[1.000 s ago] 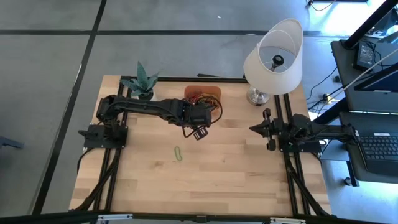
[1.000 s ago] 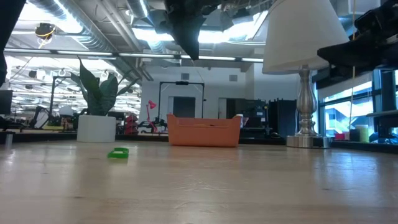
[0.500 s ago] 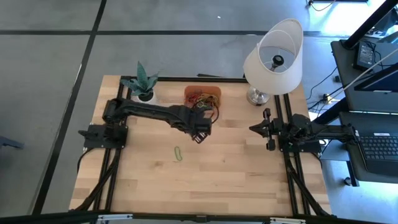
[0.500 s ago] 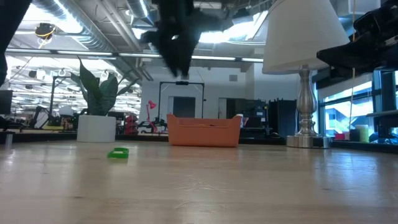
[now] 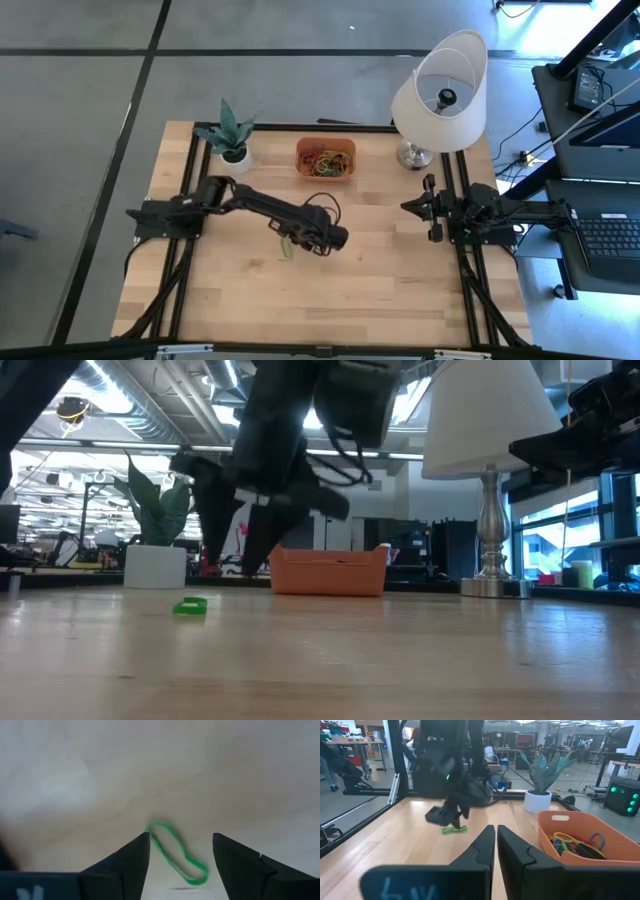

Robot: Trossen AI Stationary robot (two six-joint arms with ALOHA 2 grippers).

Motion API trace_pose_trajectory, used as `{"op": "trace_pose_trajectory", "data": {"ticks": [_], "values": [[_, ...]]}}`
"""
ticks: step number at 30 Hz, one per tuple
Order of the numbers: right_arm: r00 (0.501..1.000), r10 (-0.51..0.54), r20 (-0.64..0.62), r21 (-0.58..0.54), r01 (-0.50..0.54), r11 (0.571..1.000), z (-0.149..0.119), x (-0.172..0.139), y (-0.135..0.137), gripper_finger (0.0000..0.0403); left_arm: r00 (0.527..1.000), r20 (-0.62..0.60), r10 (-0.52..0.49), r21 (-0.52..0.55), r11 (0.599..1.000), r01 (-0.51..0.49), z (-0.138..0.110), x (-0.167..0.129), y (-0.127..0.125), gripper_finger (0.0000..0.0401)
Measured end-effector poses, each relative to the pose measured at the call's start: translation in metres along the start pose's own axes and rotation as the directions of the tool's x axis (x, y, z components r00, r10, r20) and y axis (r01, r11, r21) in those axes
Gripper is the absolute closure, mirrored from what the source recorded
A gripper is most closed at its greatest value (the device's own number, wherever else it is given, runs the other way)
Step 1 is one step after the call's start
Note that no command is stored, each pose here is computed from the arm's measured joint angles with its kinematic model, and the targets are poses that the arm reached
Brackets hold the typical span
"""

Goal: Pick and place rubber bands into bin
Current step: Put the green rubber band into the orange bin

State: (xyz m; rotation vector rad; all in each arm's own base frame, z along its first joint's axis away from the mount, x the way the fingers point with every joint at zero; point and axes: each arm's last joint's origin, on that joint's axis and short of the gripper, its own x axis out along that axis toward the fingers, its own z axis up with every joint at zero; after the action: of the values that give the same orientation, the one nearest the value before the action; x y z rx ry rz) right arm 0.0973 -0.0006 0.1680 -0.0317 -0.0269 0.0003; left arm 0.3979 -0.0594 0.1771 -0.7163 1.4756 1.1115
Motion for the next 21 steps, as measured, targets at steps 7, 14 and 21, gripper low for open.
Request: {"op": "trace_pose_trajectory", "data": {"ticks": [7, 14, 21], "values": [[1.0, 0.0, 0.0, 0.0, 0.0, 1.0, 0.0, 0.0, 0.0, 0.0377, 0.996, -0.047, 0.072, 0.034, 0.997, -0.07, -0.013, 0.019, -0.009, 0.0191], [1.0, 0.001, 0.0, 0.0, -0.001, 1.0, 0.0, 0.0, 0.0, 0.0377, 0.992, -0.057, 0.115, 0.084, 0.99, -0.11, -0.021, 0.031, -0.015, 0.021], [1.0, 0.002, 0.0, 0.0, -0.002, 1.0, 0.0, 0.0, 0.0, 0.0377, 0.992, -0.116, 0.046, 0.083, 0.996, -0.036, -0.028, 0.054, -0.011, 0.025]]}}
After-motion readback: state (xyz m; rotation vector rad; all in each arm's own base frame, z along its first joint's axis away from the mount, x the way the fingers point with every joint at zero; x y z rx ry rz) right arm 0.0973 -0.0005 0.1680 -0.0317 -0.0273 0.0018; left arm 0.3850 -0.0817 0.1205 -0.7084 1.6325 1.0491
